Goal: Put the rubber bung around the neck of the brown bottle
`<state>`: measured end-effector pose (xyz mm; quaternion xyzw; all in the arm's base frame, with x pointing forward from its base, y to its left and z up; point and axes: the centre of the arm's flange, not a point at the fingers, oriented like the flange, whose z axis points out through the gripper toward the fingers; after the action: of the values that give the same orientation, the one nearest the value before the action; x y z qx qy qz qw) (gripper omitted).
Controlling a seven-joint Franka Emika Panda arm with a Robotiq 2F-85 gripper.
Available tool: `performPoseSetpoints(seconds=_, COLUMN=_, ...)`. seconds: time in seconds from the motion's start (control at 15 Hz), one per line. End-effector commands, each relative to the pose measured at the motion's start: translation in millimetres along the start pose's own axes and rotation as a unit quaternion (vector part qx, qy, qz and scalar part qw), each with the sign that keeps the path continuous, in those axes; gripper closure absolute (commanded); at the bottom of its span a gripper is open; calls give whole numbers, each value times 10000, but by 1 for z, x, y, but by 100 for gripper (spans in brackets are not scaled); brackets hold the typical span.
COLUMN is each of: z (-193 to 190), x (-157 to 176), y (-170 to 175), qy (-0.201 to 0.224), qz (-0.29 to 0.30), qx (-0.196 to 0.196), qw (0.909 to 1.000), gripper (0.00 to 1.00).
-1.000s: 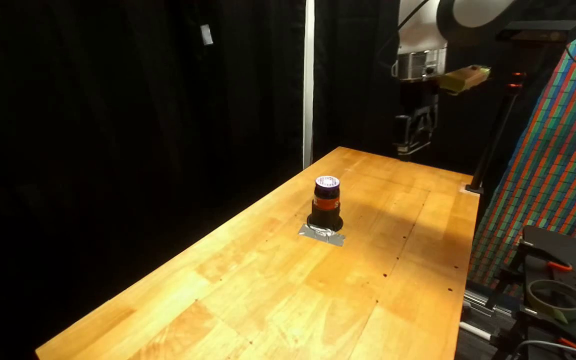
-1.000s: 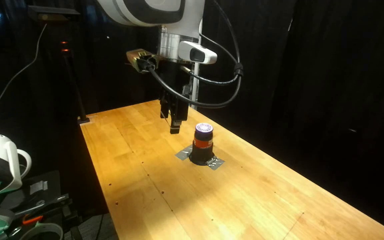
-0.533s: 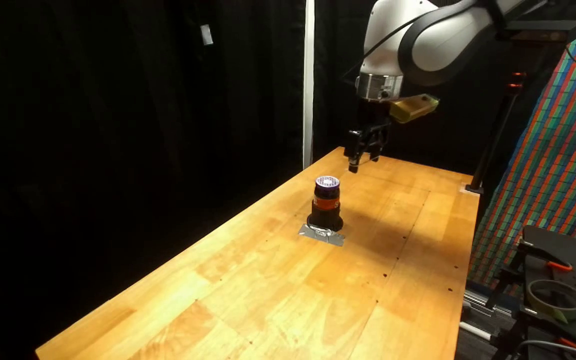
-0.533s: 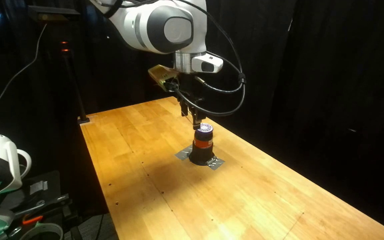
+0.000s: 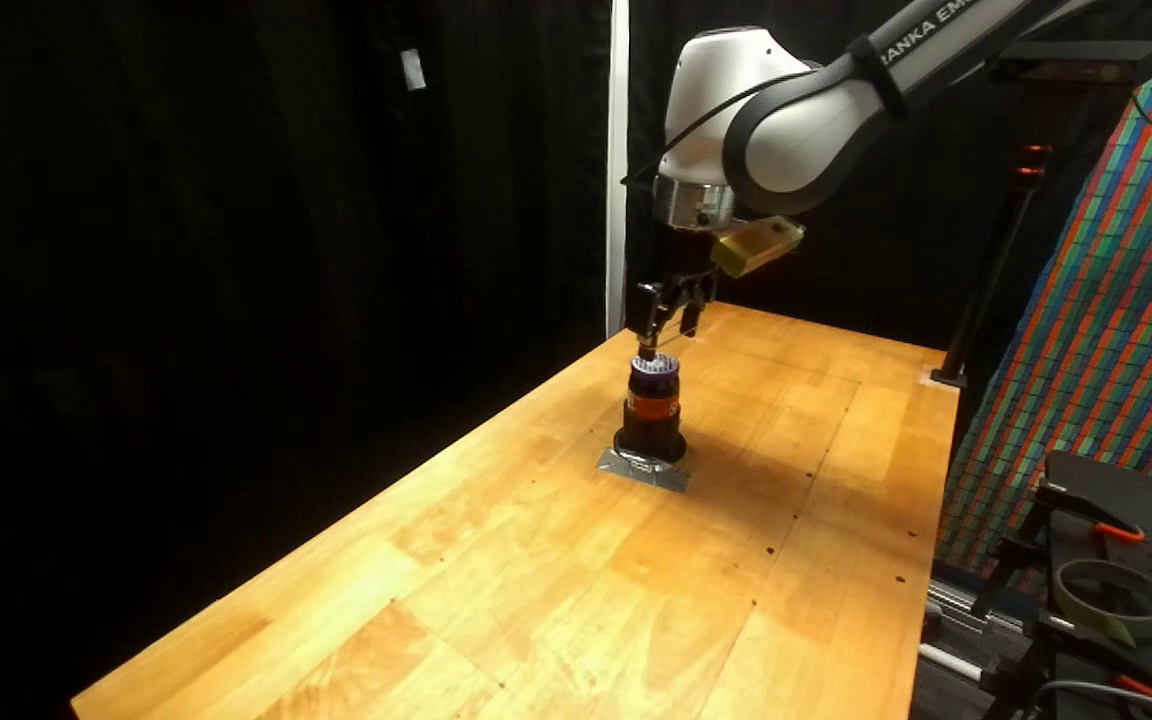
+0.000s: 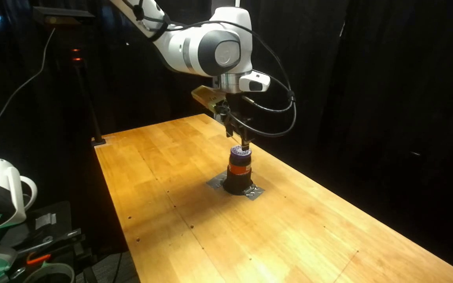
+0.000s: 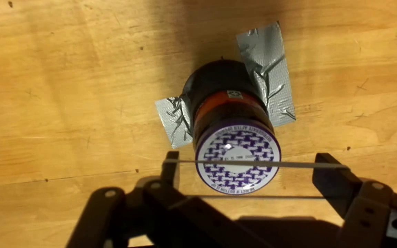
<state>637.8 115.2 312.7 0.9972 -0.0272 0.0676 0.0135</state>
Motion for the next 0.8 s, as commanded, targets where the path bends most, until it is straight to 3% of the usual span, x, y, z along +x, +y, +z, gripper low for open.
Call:
performPoseSetpoints(seconds=0.0, z=11, x=34, y=-9, qy=238, qz=-108, qx=50, qw=9996, gripper=0)
performPoseSetpoints(seconds=0.47, z=41, x=53, y=2, qy=104, qz=-145, qx=-41, qw=9998, gripper=0)
performPoseSetpoints(seconds=0.73, z=55, x=41, y=5, qy=-385, qz=-531, qx=50, qw=9978, gripper=0)
